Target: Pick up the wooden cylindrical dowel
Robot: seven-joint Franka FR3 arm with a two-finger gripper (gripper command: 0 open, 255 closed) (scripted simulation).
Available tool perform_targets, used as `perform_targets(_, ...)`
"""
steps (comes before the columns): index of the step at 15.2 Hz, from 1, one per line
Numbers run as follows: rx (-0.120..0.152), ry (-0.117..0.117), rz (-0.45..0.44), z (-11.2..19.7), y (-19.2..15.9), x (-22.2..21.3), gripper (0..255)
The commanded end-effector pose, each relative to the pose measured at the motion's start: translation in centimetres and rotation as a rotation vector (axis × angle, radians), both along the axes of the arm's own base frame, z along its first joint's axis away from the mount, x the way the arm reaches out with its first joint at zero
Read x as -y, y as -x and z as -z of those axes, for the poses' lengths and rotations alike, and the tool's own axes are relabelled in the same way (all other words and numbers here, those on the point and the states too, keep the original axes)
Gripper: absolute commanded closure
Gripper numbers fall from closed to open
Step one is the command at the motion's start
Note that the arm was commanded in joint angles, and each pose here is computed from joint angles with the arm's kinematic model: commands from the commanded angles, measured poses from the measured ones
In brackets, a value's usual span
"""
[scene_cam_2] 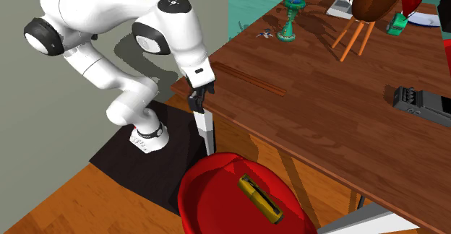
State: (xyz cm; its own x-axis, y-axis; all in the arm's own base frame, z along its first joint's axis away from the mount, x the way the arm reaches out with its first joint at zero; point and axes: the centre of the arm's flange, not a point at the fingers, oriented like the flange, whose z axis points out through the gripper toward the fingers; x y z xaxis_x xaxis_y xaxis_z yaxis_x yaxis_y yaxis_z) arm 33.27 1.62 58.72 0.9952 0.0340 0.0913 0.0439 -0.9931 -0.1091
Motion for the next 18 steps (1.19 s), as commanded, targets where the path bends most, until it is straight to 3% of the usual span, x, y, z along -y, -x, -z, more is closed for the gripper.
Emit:
perform_targets(1, 0.000, 0.000, 0.000, 0.0, 0.0, 0.0, 0)
perform_targets(18, -0.099, 0.088, 0.232, -2.2, -8.9, -22.5, 0)
